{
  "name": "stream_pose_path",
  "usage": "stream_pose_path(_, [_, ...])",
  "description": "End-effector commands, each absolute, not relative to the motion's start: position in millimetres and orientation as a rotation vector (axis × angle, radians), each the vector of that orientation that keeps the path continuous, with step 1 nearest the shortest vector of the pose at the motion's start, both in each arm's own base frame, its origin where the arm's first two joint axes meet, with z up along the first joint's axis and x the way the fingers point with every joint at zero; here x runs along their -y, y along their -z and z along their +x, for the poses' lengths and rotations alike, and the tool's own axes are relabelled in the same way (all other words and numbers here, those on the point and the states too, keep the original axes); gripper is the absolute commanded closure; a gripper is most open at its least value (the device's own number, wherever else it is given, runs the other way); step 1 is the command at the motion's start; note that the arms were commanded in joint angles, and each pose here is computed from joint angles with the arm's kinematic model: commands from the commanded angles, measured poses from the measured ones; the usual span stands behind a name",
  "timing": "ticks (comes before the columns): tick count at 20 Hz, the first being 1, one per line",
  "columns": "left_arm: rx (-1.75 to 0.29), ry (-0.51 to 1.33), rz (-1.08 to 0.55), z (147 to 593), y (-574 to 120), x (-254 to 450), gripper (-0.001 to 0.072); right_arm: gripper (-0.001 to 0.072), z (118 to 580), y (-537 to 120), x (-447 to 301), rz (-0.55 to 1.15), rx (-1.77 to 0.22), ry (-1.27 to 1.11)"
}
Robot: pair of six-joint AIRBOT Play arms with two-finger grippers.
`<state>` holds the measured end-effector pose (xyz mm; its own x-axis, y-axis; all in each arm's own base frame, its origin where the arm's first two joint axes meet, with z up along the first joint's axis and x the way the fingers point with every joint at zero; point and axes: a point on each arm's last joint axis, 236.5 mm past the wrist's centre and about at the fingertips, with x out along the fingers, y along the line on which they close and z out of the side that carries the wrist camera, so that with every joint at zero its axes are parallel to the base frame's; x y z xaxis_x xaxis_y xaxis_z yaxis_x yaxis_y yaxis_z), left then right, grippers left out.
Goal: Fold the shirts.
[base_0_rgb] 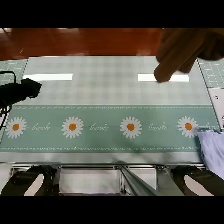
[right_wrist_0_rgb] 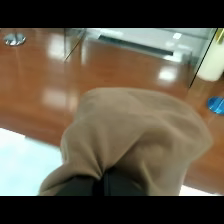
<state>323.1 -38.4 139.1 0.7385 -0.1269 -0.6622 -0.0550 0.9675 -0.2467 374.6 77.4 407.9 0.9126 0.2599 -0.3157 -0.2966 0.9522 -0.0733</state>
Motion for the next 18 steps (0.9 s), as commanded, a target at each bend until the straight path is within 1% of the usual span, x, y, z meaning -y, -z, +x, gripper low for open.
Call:
stream_pose_path(1, [-0.77,0.039,-0.253,316,-135,38,0.0309,0.069,347,-358,-111,-0.123,-0.541,-0.457])
stream_pose_path(3, [-0.77,0.039,-0.252,316,-135,38,0.0309,0.069,350,-320,-141,-0.164,-0.672,-0.542])
stream_pose_path(5, [-0.77,0.039,-0.252,316,-135,38,0.031,0.069,350,-286,-196,-0.206,-0.746,-0.668])
stream_pose_path(8, [-0.783,0.038,-0.251,314,-133,38,0.031,0.069,333,-219,-287,-0.313,-0.886,-0.851])
stream_pose_path(11, [-0.823,0.018,-0.224,308,-125,33,0.031,0.069,330,-156,-363,-0.358,-0.953,-0.923])
stream_pose_path(13, [-0.846,0.019,-0.225,304,-120,33,0.031,0.069,329,-103,-401,-0.343,-1.035,-0.944])
stream_pose_path(15, [-0.87,0.02,-0.231,301,-111,35,0.031,0.0689,315,-58,-443,-0.235,-1.133,-1.014])
stream_pose_path(16, [-0.885,0.019,-0.233,299,-104,35,0.031,0.0664,308,-47,-462,-0.157,-1.165,-1.055])
stream_pose_path(17, [-0.906,0.023,-0.242,296,-96,37,0.031,0.0504,306,-41,-474,-0.089,-1.181,-1.077])
stream_pose_path(18, [-0.925,0.03,-0.255,294,-89,40,0.031,0.0299,314,-41,-478,-0.048,-1.172,-1.071])
